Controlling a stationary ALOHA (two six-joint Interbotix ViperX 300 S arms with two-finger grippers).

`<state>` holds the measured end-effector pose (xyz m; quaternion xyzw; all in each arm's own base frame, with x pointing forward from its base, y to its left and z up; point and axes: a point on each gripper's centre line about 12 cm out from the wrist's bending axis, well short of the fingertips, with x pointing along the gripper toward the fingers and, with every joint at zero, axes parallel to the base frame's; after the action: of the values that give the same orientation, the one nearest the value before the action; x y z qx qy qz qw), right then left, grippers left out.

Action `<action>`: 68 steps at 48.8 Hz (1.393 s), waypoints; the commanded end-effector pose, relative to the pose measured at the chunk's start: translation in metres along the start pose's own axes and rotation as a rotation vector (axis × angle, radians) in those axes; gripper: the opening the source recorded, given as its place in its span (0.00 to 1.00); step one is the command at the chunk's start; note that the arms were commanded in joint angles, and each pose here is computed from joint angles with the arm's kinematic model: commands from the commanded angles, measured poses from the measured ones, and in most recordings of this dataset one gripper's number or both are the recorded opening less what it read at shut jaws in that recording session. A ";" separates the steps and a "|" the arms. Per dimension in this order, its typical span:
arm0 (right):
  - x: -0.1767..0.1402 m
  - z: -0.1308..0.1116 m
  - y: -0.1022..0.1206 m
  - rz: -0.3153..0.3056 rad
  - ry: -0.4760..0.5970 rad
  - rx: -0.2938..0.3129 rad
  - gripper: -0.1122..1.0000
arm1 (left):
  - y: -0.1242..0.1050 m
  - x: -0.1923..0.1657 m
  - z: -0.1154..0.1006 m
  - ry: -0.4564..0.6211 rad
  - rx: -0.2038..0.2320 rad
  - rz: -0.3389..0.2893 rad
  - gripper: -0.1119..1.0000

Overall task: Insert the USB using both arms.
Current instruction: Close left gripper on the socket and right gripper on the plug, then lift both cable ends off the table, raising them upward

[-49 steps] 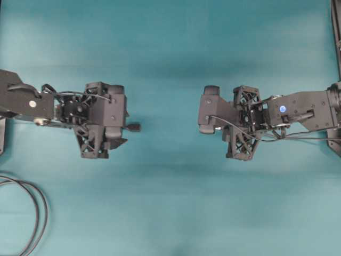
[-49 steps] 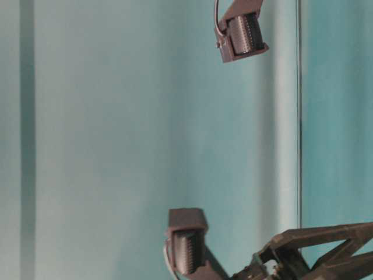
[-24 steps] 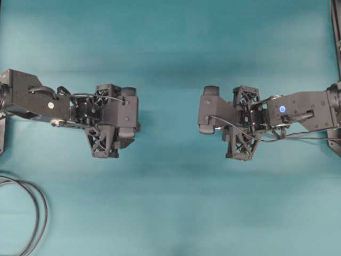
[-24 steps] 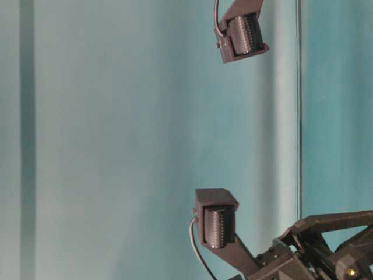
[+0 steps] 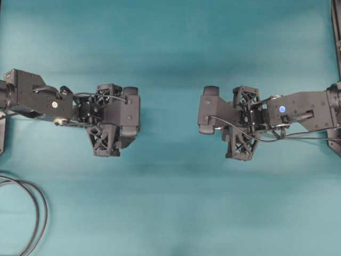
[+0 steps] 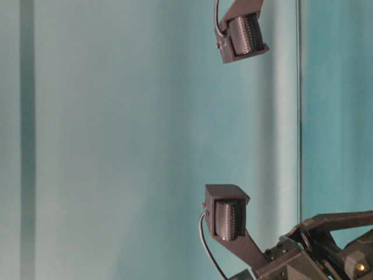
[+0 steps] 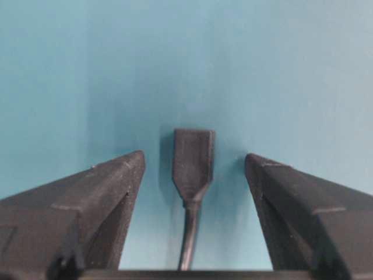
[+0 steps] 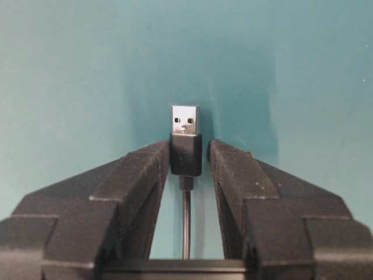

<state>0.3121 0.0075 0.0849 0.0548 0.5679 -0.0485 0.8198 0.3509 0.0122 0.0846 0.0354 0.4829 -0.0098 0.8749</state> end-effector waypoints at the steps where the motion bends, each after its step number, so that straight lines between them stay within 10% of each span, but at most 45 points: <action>1: 0.013 -0.010 0.008 0.005 0.042 -0.025 0.41 | 0.004 -0.002 0.010 -0.031 0.011 0.009 0.78; 14: 0.012 -0.009 0.008 0.005 0.038 -0.025 0.41 | 0.005 0.000 0.008 -0.018 0.014 0.008 0.72; 33: -0.002 -0.004 0.009 0.013 -0.003 -0.025 0.41 | -0.007 0.000 0.003 0.025 0.198 -0.017 0.18; 68: -0.054 0.023 0.007 0.003 -0.056 -0.074 0.26 | -0.004 -0.052 0.038 0.046 0.088 -0.026 0.18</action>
<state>0.3081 0.0132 0.1212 0.0220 0.5701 -0.0274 0.8208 0.3494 0.0055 0.1251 0.0822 0.5176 -0.0495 0.8502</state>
